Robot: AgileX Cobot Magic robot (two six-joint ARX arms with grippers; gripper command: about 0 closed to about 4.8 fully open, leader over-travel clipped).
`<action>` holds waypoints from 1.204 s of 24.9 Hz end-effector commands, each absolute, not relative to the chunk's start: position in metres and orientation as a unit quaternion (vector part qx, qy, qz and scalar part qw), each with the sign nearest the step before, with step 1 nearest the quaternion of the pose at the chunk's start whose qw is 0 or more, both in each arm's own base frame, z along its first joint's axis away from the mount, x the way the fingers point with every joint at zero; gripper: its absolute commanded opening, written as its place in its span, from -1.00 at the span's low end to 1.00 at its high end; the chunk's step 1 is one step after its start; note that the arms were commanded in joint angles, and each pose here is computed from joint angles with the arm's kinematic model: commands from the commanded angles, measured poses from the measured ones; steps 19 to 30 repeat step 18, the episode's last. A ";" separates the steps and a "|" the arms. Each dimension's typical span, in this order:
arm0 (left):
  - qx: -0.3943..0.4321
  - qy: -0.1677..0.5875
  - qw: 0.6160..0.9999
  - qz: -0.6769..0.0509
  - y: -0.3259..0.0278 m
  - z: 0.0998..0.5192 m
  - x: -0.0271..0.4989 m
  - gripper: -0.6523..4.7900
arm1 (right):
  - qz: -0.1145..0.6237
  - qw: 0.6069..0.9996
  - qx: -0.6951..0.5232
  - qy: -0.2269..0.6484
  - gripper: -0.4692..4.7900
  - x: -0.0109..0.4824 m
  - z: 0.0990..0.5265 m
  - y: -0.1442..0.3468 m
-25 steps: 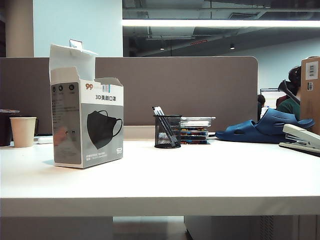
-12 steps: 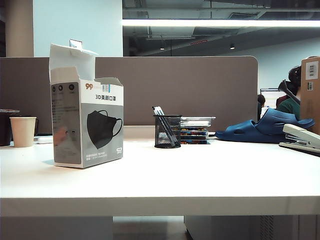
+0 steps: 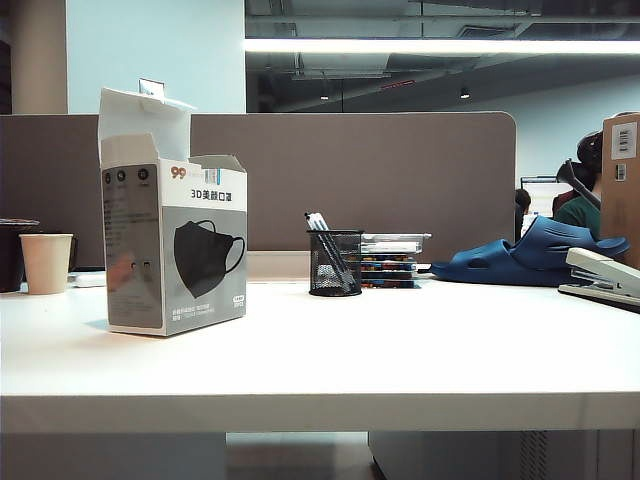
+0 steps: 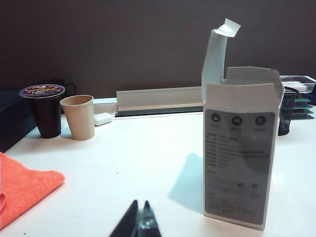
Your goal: Put the mask into the mask box.
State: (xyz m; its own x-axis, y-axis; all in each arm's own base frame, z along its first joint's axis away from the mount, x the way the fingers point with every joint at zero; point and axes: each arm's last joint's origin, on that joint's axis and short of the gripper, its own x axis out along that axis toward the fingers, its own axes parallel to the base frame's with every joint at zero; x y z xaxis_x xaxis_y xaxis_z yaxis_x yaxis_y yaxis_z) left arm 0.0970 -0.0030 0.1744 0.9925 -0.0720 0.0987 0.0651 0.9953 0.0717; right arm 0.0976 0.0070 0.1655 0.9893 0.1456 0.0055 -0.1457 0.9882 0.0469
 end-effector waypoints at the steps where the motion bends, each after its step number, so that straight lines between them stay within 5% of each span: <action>1: 0.032 -0.061 0.997 -0.032 -0.003 0.177 0.097 -0.78 | 0.075 0.997 0.022 -0.012 -0.85 0.097 0.166 0.007; 30: 0.033 -0.045 0.998 -0.033 -0.003 0.174 0.097 -0.78 | 0.076 0.997 0.023 0.012 -0.84 0.097 0.162 0.007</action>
